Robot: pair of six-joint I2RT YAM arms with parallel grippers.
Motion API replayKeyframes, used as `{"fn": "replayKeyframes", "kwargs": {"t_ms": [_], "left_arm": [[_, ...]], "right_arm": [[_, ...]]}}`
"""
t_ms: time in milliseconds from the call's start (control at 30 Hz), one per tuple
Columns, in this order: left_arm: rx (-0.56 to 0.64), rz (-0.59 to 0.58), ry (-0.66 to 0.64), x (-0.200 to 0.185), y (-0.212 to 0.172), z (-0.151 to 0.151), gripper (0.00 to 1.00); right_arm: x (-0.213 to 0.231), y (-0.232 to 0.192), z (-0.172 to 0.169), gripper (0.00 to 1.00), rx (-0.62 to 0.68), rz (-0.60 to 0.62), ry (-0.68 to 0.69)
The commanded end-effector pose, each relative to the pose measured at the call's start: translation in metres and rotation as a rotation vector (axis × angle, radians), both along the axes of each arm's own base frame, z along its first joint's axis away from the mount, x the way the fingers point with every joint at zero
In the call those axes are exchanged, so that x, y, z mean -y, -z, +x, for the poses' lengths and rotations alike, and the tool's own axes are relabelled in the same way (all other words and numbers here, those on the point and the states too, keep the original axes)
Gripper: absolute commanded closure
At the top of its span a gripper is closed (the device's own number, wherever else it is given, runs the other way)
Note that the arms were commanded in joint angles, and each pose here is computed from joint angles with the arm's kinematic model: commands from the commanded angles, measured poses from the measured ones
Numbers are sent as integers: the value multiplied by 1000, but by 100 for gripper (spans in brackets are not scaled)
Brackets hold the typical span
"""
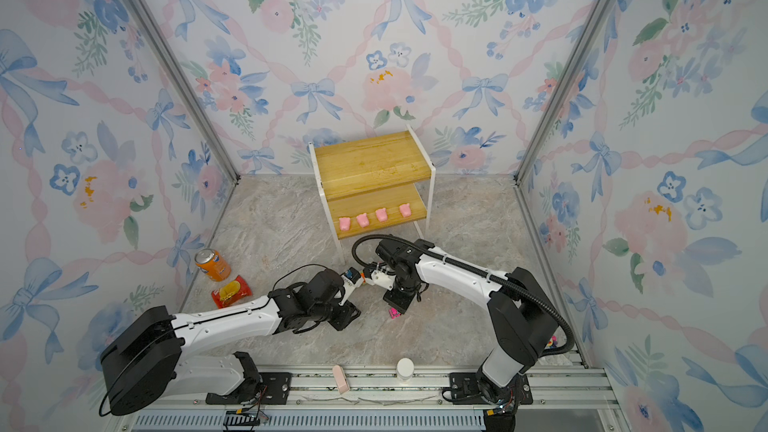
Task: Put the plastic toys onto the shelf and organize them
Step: 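Raise the open left gripper off the truck while the right gripper moves over it, then lower the right gripper onto the pink-and-blue truck and close it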
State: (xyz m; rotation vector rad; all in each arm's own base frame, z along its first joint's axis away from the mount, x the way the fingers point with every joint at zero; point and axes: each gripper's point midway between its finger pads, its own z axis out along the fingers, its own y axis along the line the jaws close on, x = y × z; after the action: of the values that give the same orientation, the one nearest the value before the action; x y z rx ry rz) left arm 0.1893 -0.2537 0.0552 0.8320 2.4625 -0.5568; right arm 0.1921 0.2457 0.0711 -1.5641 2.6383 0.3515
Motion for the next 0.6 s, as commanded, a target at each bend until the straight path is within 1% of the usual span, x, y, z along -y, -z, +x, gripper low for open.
{"fn": "replayKeyframes", "kwargs": {"t_ms": [0,267,567], "left_arm": [[-1,1,-28,-6,-1,0,59],[-7,7,-28,-7,2,0,59],[-4,5,-33,-8,1,1,59]], "right_arm": [[1,1,-8,100,-16,-6,14],[4,-6,-11,100,-5,10,23],[11,19,-13,100,-30,-48,57]]}}
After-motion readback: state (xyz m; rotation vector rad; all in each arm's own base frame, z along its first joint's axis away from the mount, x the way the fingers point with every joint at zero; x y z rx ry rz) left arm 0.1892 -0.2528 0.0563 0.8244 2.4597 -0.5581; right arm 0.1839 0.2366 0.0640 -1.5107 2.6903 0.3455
